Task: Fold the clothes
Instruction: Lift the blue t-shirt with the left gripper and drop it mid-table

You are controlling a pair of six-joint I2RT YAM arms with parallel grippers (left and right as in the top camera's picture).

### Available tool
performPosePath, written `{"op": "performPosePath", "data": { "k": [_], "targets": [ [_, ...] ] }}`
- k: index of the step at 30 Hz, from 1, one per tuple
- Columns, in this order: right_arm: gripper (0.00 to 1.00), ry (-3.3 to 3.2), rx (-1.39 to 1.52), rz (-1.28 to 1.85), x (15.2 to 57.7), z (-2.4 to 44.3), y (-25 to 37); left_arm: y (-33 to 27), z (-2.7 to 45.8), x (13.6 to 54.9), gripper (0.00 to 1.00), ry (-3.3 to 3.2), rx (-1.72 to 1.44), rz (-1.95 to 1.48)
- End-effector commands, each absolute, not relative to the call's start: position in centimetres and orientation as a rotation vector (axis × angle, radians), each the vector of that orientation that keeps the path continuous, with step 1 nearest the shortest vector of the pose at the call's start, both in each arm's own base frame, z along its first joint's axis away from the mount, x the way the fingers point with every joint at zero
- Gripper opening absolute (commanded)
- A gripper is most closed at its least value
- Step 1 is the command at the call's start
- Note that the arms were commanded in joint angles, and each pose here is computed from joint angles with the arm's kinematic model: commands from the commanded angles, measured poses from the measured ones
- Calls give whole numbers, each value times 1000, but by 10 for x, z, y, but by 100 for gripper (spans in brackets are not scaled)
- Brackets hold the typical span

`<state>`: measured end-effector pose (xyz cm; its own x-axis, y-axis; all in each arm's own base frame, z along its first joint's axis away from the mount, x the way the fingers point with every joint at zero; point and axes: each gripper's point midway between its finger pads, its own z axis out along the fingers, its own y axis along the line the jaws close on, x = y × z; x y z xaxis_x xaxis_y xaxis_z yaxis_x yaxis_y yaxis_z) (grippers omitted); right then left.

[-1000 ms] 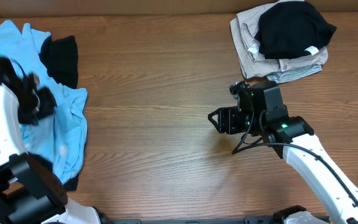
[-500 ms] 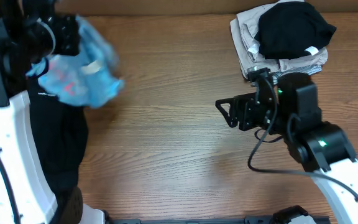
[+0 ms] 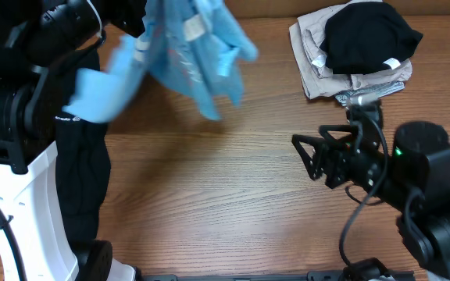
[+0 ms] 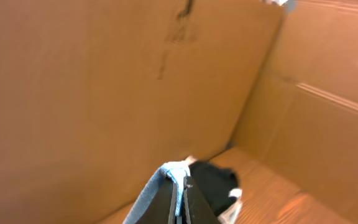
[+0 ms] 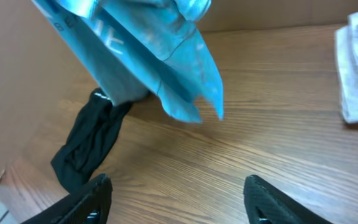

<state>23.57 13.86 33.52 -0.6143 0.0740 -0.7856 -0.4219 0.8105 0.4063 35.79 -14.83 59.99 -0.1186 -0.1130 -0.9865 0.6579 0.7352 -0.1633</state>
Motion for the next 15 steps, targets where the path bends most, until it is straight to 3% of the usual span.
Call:
{"op": "performPosePath", "data": {
  "k": [1,4,7,15],
  "targets": [
    [73,2094,-223,667,233,347,128,-167,634,319,4,1445,541,-879],
    [73,2106,-223,670,231,344,128,-173,656,306,4,1345,589,-931],
    [73,2115,-223,669,230,343,128,-173,648,306,4,1379,596,-935],
    [73,2156,-200,633,232,333,123,-135,524,343,4,1885,474,-579]
  ]
}}
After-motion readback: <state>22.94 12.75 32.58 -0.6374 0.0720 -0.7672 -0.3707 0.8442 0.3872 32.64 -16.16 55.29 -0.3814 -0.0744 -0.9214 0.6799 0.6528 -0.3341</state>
